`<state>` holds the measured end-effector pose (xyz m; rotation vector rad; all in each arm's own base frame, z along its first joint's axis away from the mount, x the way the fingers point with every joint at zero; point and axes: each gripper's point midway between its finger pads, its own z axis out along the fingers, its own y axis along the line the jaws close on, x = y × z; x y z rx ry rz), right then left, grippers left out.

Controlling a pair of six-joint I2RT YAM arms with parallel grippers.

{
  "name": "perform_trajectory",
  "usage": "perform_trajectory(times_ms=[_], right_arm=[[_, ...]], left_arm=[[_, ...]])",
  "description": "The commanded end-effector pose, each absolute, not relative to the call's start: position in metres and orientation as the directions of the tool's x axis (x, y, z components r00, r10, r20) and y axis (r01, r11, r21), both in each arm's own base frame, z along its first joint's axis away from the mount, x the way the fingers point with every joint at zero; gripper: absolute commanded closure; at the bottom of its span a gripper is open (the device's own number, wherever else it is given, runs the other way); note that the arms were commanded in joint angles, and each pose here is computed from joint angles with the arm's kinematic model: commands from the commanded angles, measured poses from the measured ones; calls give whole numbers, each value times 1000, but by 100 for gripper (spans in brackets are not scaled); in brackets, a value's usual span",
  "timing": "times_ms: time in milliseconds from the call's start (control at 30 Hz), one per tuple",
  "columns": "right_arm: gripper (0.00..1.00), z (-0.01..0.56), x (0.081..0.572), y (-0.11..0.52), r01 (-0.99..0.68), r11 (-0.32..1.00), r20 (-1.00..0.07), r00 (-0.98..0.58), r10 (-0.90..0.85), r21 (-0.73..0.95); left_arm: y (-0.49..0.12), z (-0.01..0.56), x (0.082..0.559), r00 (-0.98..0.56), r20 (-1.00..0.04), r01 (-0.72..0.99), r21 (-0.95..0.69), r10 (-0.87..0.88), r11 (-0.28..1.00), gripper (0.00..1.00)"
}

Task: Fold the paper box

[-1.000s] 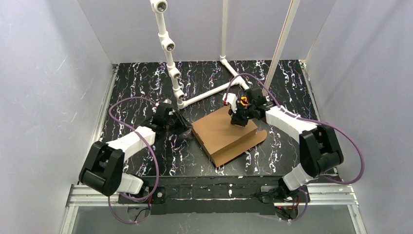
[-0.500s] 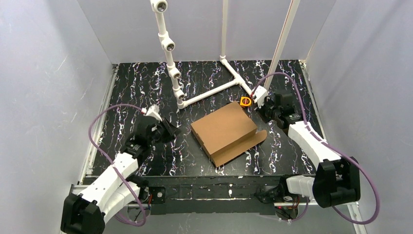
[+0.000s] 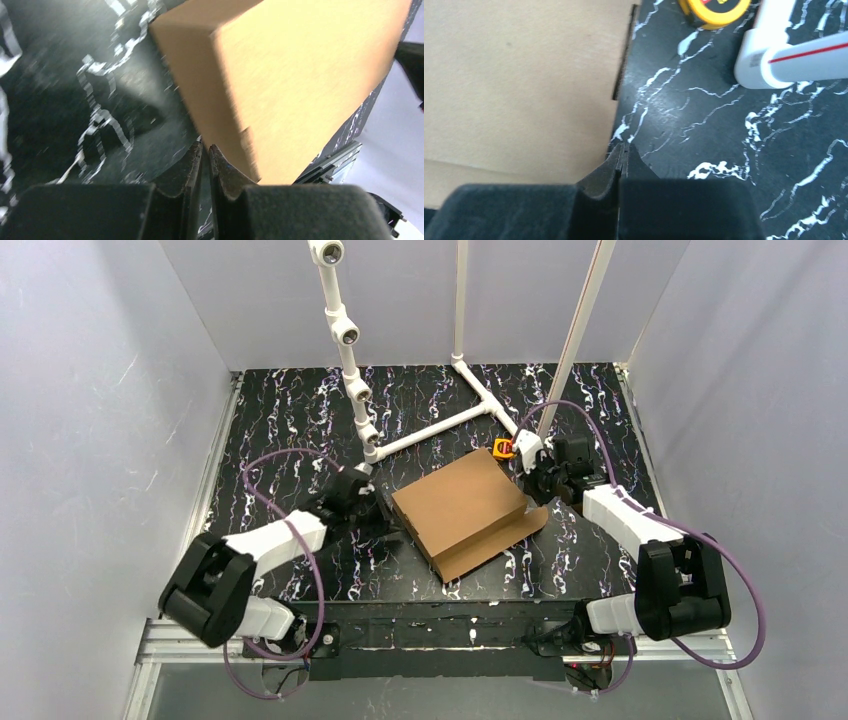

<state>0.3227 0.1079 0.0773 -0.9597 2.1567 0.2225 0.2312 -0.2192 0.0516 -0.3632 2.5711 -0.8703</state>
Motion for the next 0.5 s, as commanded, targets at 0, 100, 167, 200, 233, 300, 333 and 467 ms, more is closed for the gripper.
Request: perform_trajectory(times_ms=[0, 100, 167, 200, 233, 300, 333, 467], right_arm=[[99, 79, 302, 124, -769, 636, -727, -399, -558, -66], [99, 80, 289, 127, -799, 600, -727, -383, -570, -50], [99, 80, 279, 131, -822, 568, -729, -370, -576, -31], [99, 80, 273, 133, -836, 548, -732, -362, -578, -20], [99, 81, 268, 134, -847, 532, -734, -353, -580, -14], [99, 83, 260, 135, -861, 508, -739, -335, -584, -12], [99, 83, 258, 135, -864, 503, -739, -330, -588, -15], [99, 81, 241, 136, -902, 432, -723, -300, -623, 2]], left_arm=[[-242, 67, 266, -872, -362, -41, -617, -330, 786, 90], [-256, 73, 283, -873, -377, -13, -616, -309, 787, 90], [-263, 75, 290, -877, -381, 2, -613, -293, 790, 89], [-265, 75, 294, -879, -384, 9, -608, -284, 794, 89], [-269, 77, 299, -878, -389, 17, -607, -278, 795, 89], [-274, 80, 307, -877, -399, 32, -604, -267, 797, 89], [-276, 81, 310, -878, -401, 37, -601, -261, 799, 89], [-280, 82, 318, -883, -406, 50, -581, -236, 812, 88]])
